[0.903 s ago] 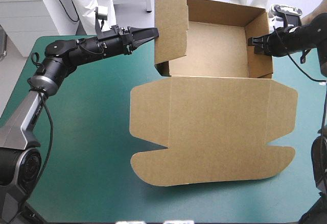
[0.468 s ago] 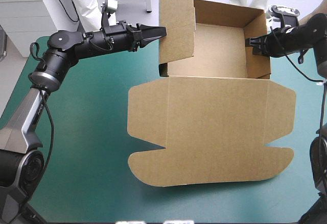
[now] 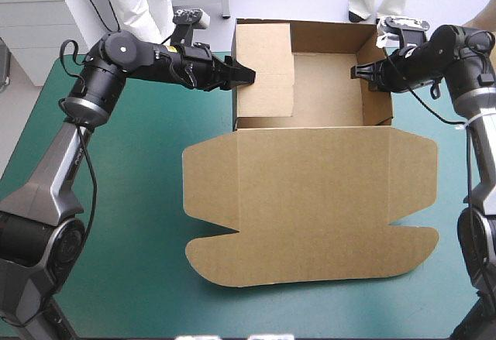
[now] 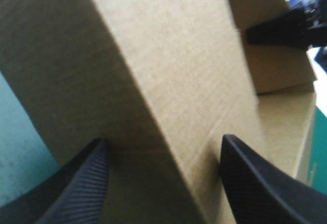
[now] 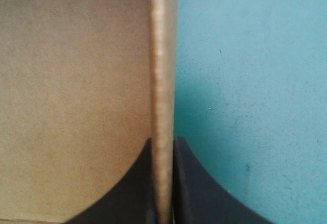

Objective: Fold the box

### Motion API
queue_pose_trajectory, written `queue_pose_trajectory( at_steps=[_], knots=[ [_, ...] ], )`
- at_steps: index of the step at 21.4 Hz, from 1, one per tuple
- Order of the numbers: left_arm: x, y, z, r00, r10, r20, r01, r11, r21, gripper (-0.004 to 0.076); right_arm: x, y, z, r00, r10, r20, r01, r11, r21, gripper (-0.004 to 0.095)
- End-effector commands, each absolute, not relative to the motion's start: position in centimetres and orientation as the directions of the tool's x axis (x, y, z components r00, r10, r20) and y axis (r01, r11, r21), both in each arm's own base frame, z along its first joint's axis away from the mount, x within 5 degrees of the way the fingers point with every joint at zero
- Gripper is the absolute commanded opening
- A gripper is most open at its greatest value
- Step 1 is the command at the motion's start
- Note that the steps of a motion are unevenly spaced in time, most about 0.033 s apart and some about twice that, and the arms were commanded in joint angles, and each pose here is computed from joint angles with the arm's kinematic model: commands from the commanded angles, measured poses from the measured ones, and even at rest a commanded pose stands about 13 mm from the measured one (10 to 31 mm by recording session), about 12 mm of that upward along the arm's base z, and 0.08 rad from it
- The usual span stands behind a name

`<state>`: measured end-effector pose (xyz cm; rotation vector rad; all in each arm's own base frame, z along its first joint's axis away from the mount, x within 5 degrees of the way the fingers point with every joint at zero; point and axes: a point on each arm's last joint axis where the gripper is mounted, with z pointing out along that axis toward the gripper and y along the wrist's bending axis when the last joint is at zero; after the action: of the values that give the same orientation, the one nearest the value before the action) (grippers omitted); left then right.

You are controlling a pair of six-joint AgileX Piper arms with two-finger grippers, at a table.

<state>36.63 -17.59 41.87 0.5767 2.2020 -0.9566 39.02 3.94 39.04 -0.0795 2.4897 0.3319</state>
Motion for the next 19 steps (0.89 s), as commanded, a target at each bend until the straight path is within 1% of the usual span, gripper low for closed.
queue_pose_trajectory(
  at_steps=[1,4,6,7,9,11,13,17,19],
  knots=[
    [35.7,-17.1,44.0,-0.655,0.113,-0.747,0.603,0.674,-0.427,0.0453,37.7,4.5,42.6,-0.725,0.094,-0.682,-0.150,0.945,0.290,-0.0015],
    [36.1,-16.7,44.1,-0.653,0.095,-0.751,0.562,0.726,-0.397,0.0453,37.7,4.6,42.5,-0.729,0.108,-0.676,-0.139,0.943,0.302,-0.0015],
    [36.4,-16.5,44.1,-0.658,0.095,-0.747,0.540,0.751,-0.380,0.0452,37.6,5.4,42.4,-0.733,0.086,-0.675,-0.143,0.950,0.276,-0.0015],
    [36.6,-16.5,43.9,-0.678,0.113,-0.727,0.518,0.775,-0.362,0.0447,37.5,6.1,42.3,-0.736,0.070,-0.673,-0.139,0.958,0.251,-0.0015],
    [37.0,-16.5,43.4,-0.696,0.143,-0.704,0.493,0.808,-0.323,0.0427,37.7,6.8,41.9,-0.744,0.052,-0.666,-0.141,0.963,0.232,-0.0015],
    [37.1,-16.7,43.0,-0.707,0.183,-0.684,0.487,0.826,-0.283,0.0406,37.7,7.6,41.4,-0.759,0.044,-0.650,-0.145,0.961,0.234,-0.0015],
    [37.4,-17.5,42.3,-0.727,0.239,-0.643,0.466,0.860,-0.207,0.0395,38.0,9.0,40.7,-0.770,0.033,-0.637,-0.152,0.960,0.234,-0.0012],
    [38.4,-17.9,40.0,-0.776,0.273,-0.569,0.428,0.890,-0.157,0.0395,38.4,9.8,40.0,-0.788,0.047,-0.614,-0.146,0.954,0.261,-0.0011],
    [38.9,-17.8,39.5,-0.782,0.271,-0.561,0.408,0.903,-0.133,0.0387,38.3,9.7,39.8,-0.797,0.040,-0.603,-0.144,0.957,0.253,-0.0011]
  ],
)
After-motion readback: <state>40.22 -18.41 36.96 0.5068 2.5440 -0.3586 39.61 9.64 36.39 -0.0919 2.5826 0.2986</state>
